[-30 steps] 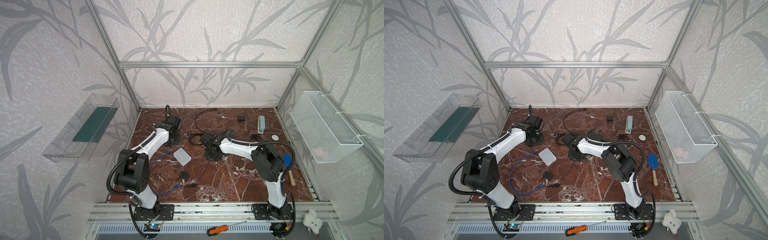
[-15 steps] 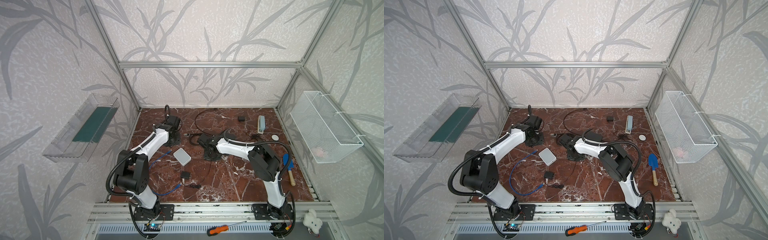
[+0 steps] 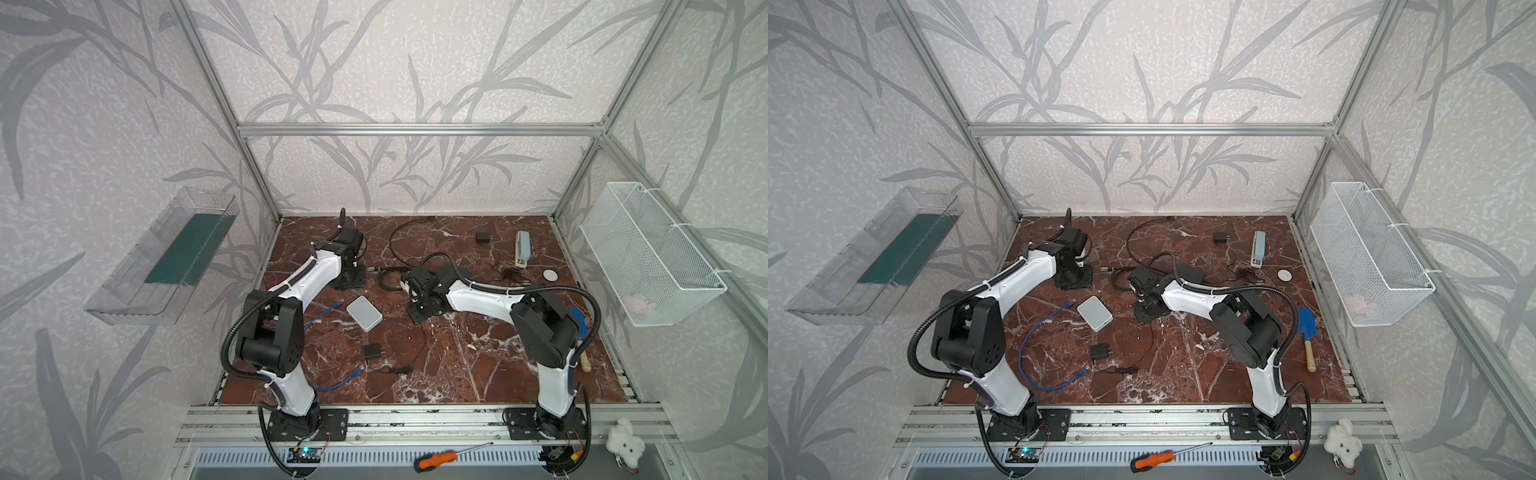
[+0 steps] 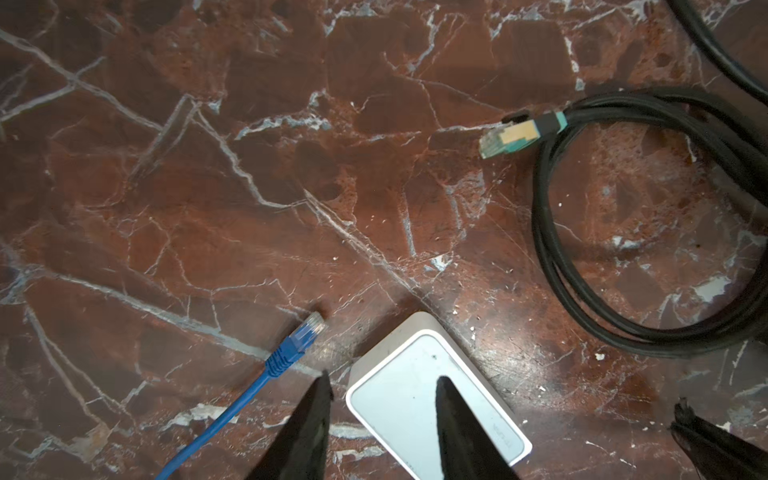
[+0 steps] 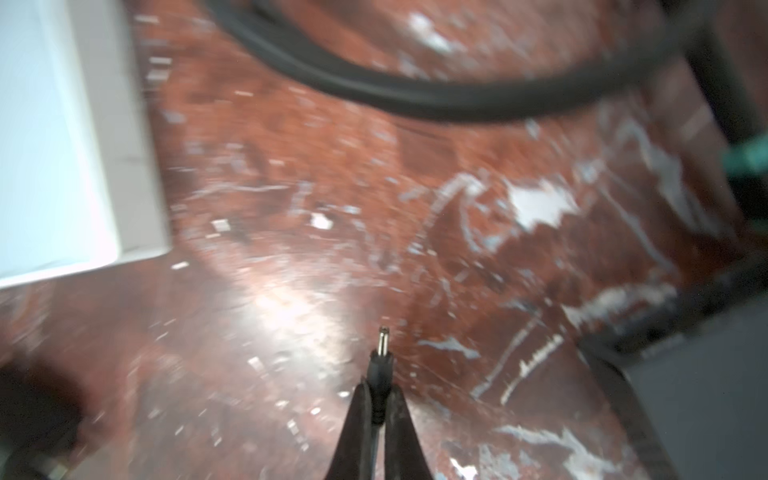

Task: Insert the plug into the switch port
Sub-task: 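Grasp the thin black power cord tip with the right gripper and lift it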

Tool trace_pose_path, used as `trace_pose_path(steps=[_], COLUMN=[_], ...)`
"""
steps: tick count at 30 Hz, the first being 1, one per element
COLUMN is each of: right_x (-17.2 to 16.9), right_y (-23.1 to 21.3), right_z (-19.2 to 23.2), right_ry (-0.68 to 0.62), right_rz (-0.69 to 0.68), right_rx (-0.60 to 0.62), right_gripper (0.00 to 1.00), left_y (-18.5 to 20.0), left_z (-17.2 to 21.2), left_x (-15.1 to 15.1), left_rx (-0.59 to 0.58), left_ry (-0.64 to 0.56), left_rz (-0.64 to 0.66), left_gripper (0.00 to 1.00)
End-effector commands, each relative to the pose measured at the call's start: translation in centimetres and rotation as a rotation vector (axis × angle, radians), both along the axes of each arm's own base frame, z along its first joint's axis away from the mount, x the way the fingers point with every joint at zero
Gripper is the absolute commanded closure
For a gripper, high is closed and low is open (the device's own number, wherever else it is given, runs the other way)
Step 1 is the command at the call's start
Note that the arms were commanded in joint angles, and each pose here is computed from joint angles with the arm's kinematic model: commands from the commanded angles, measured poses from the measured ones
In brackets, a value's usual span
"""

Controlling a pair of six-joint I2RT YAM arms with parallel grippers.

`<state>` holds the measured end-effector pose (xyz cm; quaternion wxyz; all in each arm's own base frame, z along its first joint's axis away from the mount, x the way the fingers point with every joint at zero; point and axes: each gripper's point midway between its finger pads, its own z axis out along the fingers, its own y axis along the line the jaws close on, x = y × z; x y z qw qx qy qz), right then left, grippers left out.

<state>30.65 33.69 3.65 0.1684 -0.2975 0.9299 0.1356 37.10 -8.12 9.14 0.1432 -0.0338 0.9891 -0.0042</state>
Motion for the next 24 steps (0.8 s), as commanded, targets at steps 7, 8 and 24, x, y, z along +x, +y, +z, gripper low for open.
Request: trace_pose_path(steps=[7,8,24], right_x=[-1.3,-2.0,-5.4], right_y=[0.3,0.4,5.4], right_z=[5.3,5.3,3.3], right_ry=[-0.057,-0.03,0.14], right_rz=[0.53,0.559,0.494], right_rx=[0.265,0.285,0.452], right_gripper=[0.95,0.95,0.94], left_y=[-1.3,-1.3,-1.5], left_z=[-0.8,-0.9,-3.4], left_x=[-0.4,-0.4,-1.8], left_rx=[-0.069,-0.066,-0.18], left_ry=[0.1,0.11,0.148], left_rz=[0.018,0.018,-0.038], left_gripper=[0.56,0.56,0.55])
